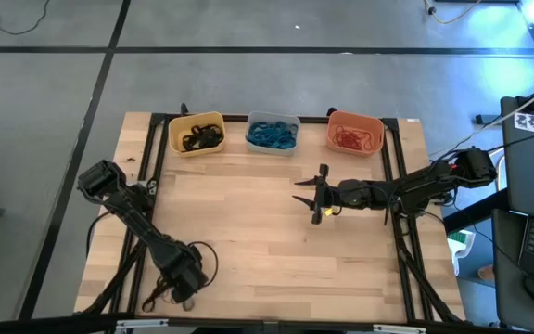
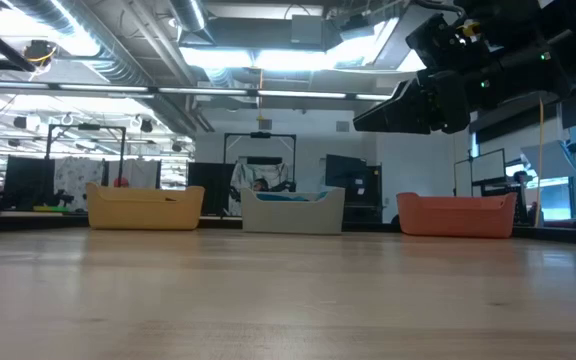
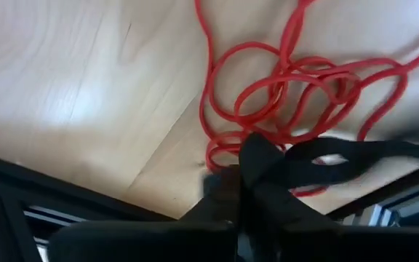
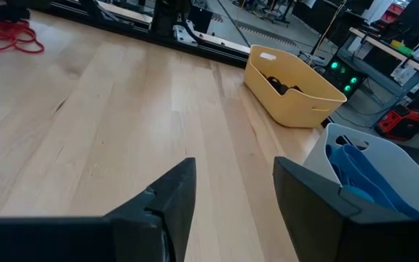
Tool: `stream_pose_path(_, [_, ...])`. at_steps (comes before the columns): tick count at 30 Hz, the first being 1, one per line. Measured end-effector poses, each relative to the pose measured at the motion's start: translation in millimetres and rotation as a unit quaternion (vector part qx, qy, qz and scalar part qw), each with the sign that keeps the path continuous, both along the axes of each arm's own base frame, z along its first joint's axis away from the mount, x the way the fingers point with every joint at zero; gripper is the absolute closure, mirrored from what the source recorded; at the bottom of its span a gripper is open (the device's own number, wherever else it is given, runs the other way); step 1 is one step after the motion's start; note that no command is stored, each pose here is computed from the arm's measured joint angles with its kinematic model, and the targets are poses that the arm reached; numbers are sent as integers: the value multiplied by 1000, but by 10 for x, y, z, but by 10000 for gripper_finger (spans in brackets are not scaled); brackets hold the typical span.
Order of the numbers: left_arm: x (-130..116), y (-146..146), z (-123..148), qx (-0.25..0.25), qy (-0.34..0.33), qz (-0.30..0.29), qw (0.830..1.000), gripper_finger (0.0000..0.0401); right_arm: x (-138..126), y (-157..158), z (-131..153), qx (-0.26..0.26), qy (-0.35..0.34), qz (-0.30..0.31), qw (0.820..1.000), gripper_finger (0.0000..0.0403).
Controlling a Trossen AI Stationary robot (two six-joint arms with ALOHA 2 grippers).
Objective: Sort rubber bands into baskets
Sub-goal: Put the black rubber band into the yellow bin
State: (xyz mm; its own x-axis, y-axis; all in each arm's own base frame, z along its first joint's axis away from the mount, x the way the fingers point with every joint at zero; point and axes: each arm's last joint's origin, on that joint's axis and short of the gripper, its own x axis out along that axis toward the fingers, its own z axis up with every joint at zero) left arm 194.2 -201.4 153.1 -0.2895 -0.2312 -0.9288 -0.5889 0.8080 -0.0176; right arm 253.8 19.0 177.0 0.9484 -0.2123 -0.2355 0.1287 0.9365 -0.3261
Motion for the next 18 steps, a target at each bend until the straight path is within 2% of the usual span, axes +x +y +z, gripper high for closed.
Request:
stream_pose_path(4, [18, 36, 107, -17, -16, -7, 1000, 389, 0, 0, 0, 1, 0, 0, 1000, 220])
stream_pose_path(9, [4, 129, 400, -23, -58, 9, 998, 393, 0, 0, 0, 1, 0, 0, 1000, 220])
stream_pose_path(14, [-72, 316, 743, 41, -133, 18, 990, 394, 0, 0, -2, 1, 1, 0, 1000, 220])
stream_pose_path(18, [-123, 498, 957, 108, -216, 20, 970, 390, -2, 0, -10, 9, 3, -2, 1000, 220])
